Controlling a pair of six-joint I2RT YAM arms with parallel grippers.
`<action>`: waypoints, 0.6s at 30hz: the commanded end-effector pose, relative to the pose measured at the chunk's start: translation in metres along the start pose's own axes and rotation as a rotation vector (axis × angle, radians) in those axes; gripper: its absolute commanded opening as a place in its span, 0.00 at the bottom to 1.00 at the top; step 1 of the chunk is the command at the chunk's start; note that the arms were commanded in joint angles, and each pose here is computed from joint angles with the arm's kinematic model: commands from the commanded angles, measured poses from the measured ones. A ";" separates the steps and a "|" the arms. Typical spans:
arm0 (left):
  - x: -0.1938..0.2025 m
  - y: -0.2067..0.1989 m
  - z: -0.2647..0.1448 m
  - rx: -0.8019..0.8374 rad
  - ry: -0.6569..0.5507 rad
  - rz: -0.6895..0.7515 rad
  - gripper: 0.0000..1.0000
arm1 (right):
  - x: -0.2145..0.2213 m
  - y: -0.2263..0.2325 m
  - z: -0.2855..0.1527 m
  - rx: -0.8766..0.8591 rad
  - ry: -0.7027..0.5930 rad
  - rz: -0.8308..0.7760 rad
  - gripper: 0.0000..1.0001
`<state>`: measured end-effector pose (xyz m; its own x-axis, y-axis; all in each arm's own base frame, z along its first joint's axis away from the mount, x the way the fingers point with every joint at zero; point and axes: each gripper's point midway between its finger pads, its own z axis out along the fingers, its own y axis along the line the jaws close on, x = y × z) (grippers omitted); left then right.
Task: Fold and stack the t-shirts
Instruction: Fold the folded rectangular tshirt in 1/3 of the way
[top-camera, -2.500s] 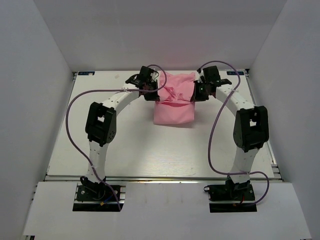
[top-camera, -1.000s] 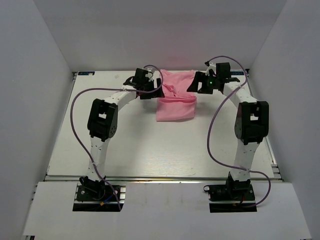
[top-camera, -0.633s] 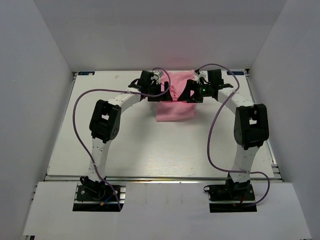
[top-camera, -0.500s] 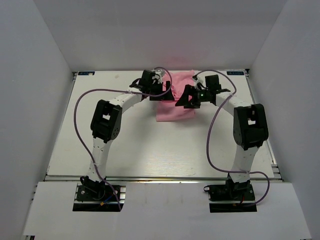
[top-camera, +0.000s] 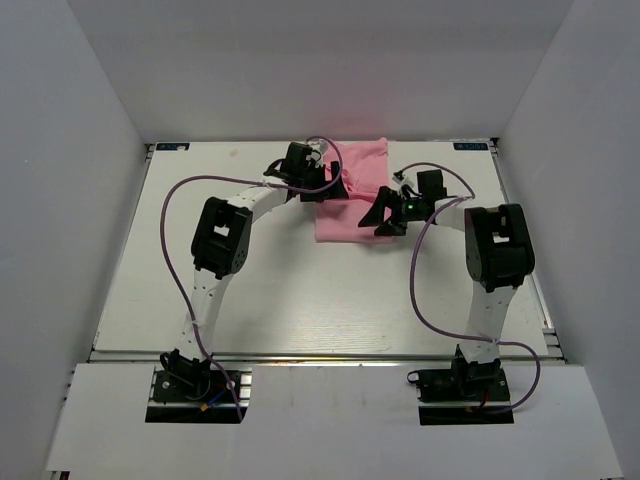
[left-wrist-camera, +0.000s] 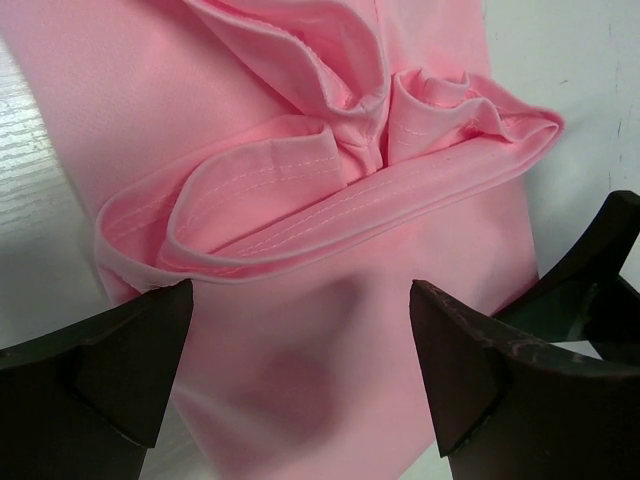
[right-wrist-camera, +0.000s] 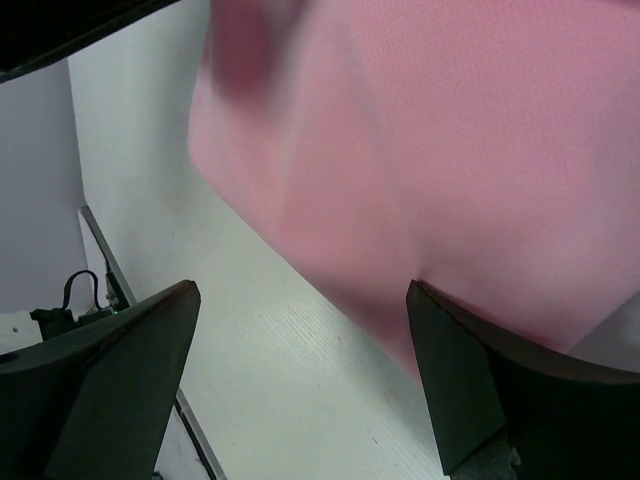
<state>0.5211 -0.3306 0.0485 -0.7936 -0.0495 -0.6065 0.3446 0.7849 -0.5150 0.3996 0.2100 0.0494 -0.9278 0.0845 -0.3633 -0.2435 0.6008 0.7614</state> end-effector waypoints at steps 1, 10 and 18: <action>-0.008 0.011 0.003 -0.052 -0.025 -0.031 1.00 | 0.013 -0.021 0.000 0.024 0.003 0.019 0.90; -0.052 -0.037 -0.024 0.093 -0.110 0.014 1.00 | -0.028 0.031 -0.027 -0.035 -0.083 -0.151 0.90; -0.060 -0.068 -0.059 0.119 -0.158 0.116 1.00 | -0.074 0.048 -0.032 -0.044 -0.155 -0.231 0.90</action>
<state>0.5223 -0.3418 0.0867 -0.7491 -0.0615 -0.6596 0.4060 0.7442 -0.5304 0.4304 0.2059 0.1062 -0.8397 0.0756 -0.5378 -0.3971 0.5899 0.7031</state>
